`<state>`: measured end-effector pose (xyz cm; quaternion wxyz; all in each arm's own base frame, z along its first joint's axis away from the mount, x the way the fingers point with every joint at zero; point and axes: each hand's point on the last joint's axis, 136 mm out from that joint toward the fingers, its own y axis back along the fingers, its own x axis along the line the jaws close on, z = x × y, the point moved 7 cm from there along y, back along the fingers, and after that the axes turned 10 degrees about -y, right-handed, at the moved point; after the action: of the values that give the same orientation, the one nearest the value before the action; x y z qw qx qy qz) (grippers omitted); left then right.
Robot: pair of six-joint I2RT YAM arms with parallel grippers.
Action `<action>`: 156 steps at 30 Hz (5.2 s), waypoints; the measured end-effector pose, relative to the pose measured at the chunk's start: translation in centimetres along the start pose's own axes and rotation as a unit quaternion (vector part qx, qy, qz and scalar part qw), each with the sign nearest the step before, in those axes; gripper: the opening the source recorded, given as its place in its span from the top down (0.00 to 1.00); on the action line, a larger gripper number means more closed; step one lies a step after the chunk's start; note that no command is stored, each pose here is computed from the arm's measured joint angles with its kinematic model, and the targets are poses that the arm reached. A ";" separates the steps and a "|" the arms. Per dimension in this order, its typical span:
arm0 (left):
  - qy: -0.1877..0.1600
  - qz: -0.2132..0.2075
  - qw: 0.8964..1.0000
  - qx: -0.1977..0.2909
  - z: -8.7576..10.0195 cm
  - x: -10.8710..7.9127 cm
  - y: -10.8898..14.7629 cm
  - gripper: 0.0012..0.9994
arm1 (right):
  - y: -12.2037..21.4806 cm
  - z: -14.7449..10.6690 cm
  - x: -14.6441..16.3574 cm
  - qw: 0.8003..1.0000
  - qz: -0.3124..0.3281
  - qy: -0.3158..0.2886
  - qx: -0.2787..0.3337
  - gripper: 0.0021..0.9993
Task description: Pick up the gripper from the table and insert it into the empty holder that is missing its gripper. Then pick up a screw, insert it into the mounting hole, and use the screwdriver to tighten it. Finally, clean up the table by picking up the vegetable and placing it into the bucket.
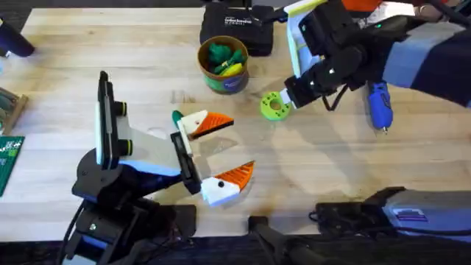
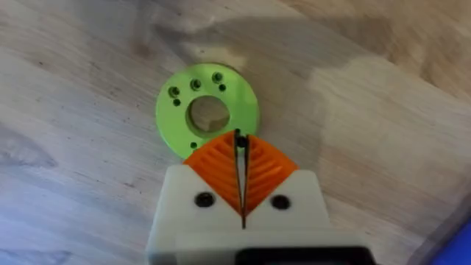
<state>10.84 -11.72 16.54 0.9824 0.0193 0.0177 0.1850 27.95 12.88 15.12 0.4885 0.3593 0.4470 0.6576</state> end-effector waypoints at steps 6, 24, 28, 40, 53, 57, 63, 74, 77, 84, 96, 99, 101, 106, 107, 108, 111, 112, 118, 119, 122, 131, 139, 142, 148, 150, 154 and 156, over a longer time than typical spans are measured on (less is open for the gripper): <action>0.000 0.000 1.000 0.000 0.0 0.0 0.0 0.01 | 1.9 0.5 0.1 1.000 -0.002 0.003 0.012 0.99; 0.000 0.000 1.000 0.000 0.0 0.0 0.0 0.01 | 16.1 1.9 14.0 0.948 0.219 0.200 -0.118 0.99; 0.000 0.000 1.000 0.000 0.0 0.0 0.0 0.01 | 16.3 0.7 16.6 0.935 0.243 0.236 -0.109 0.99; 0.000 0.000 1.000 0.000 0.0 0.0 0.0 0.01 | 14.4 -1.1 20.0 0.924 0.253 0.279 -0.070 0.99; 0.000 0.000 1.000 0.000 0.0 0.0 0.0 0.01 | 13.8 -0.7 20.0 0.928 0.231 0.280 -0.078 0.99; 0.000 0.000 1.000 0.000 0.0 0.0 0.0 0.01 | 13.7 -0.6 20.0 0.929 0.228 0.280 -0.080 0.99; 0.000 0.000 1.000 0.000 0.0 0.0 0.0 0.01 | 13.5 -0.6 20.0 0.930 0.225 0.280 -0.078 0.99; 0.007 -0.003 1.000 0.001 0.0 -0.1 0.0 0.01 | 12.2 -0.6 20.7 0.930 0.229 0.284 -0.050 0.99; 0.007 -0.003 1.000 0.001 0.0 -0.1 0.0 0.01 | 12.2 -0.7 20.7 0.930 0.229 0.284 -0.048 0.99; 0.007 -0.003 1.000 0.001 0.0 -0.1 0.0 0.01 | 12.3 -0.7 20.7 0.930 0.229 0.284 -0.048 0.99; 0.005 -0.003 1.000 0.001 0.0 -0.1 0.0 0.01 | 12.4 -0.8 20.6 0.930 0.230 0.284 -0.046 0.99; 0.004 -0.003 1.000 0.000 0.0 -0.1 0.0 0.01 | 12.6 -0.9 20.5 0.929 0.231 0.284 -0.046 0.99; 0.002 -0.003 1.000 0.000 0.0 -0.1 0.0 0.01 | 12.6 -0.9 20.5 0.929 0.231 0.285 -0.047 0.99; 0.002 -0.003 1.000 0.000 0.0 -0.1 0.0 0.01 | 12.8 -0.9 20.4 0.928 0.232 0.286 -0.050 0.99; 0.002 -0.003 1.000 0.000 0.0 -0.1 0.0 0.01 | 12.8 -0.9 20.4 0.928 0.232 0.286 -0.050 0.99; 0.002 -0.003 1.000 0.000 0.0 -0.1 0.0 0.01 | 12.8 -0.9 20.4 0.928 0.233 0.286 -0.049 0.99; 0.002 -0.003 1.000 0.000 0.0 -0.1 0.0 0.01 | 12.8 -0.9 20.4 0.928 0.233 0.286 -0.049 0.99; 0.002 -0.003 1.000 0.000 0.0 -0.1 0.0 0.01 | 12.8 -0.9 20.4 0.928 0.233 0.286 -0.049 0.99; 0.002 -0.003 1.000 0.000 0.0 -0.1 0.0 0.01 | 12.8 -0.9 20.4 0.928 0.233 0.286 -0.049 0.99; 0.002 -0.003 1.000 0.000 0.0 -0.1 0.0 0.01 | 12.8 -0.9 20.4 0.928 0.233 0.286 -0.049 0.99; 0.002 -0.003 1.000 0.000 0.0 -0.1 0.0 0.01 | 12.8 -0.8 20.4 0.929 0.229 0.285 -0.051 0.99; 0.002 -0.003 1.000 0.000 0.0 -0.1 0.0 0.01 | 12.8 -0.6 20.3 0.931 0.221 0.284 -0.059 0.99; 0.002 -0.003 1.000 0.000 0.0 -0.1 0.0 0.01 | 12.8 -0.7 20.4 0.930 0.227 0.285 -0.055 1.00; 0.002 -0.003 1.000 0.000 0.0 -0.1 0.0 0.01 | 12.8 -0.8 20.5 0.928 0.234 0.286 -0.052 1.00; 0.002 -0.003 1.000 0.000 0.0 -0.1 0.0 0.01 | 12.8 -0.8 20.6 0.928 0.235 0.286 -0.050 1.00; 0.002 -0.003 1.000 0.000 0.0 -0.1 0.0 0.01 | 12.7 -0.8 20.5 0.929 0.232 0.286 -0.051 1.00; 0.002 -0.003 1.000 0.000 0.0 -0.1 0.0 0.01 | 12.7 -0.7 20.4 0.930 0.226 0.285 -0.052 1.00; 0.002 -0.003 1.000 0.000 0.0 -0.1 0.0 0.01 | 12.7 -0.7 20.4 0.930 0.226 0.285 -0.052 1.00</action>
<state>10.78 -11.74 16.53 0.9829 0.0191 0.0197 0.1819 17.80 30.80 27.48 0.1970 0.2222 0.4400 0.8475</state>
